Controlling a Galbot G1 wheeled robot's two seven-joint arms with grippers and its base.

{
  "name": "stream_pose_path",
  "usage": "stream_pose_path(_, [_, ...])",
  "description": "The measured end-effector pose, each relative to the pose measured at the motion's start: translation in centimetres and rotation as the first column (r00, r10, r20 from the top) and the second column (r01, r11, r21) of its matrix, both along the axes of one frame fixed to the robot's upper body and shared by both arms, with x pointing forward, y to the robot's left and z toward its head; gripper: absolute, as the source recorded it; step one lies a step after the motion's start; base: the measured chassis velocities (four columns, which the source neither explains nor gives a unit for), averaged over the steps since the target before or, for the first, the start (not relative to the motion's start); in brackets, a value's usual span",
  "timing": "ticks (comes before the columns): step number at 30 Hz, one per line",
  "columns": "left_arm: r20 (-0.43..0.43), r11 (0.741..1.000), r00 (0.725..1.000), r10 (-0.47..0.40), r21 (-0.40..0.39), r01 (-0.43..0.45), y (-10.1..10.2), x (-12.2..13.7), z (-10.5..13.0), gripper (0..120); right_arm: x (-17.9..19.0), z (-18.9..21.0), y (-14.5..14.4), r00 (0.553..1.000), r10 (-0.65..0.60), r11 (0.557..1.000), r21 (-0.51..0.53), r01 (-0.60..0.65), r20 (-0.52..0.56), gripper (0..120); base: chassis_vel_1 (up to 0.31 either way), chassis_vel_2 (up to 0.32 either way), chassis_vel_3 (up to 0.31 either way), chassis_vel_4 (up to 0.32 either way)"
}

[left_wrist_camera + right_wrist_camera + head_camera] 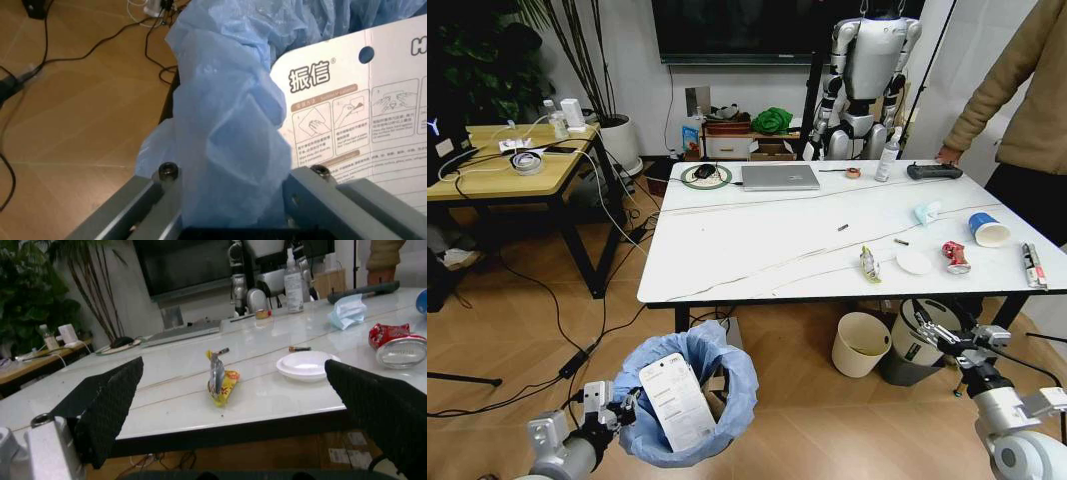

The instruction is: Pick up the trash bin and place the trash from the table into it.

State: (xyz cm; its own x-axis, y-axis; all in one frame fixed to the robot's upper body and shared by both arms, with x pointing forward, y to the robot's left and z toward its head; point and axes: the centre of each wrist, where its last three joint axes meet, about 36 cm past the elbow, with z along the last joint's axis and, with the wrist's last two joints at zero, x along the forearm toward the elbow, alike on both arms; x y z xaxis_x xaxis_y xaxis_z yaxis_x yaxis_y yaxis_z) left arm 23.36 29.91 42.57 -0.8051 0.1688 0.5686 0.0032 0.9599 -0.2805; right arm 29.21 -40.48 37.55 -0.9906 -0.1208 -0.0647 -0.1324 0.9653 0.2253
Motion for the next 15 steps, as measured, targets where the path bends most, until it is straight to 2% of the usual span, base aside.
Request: stream_pose_path(15, [0.002,1.000,1.000,-0.003,-0.004,0.003,-0.27,-0.04,0.03,0,-0.20,0.03,-0.38,1.000,0.010,1.000,-0.005,-0.010,0.008,100,-0.084,-0.104,0.081,0.100])
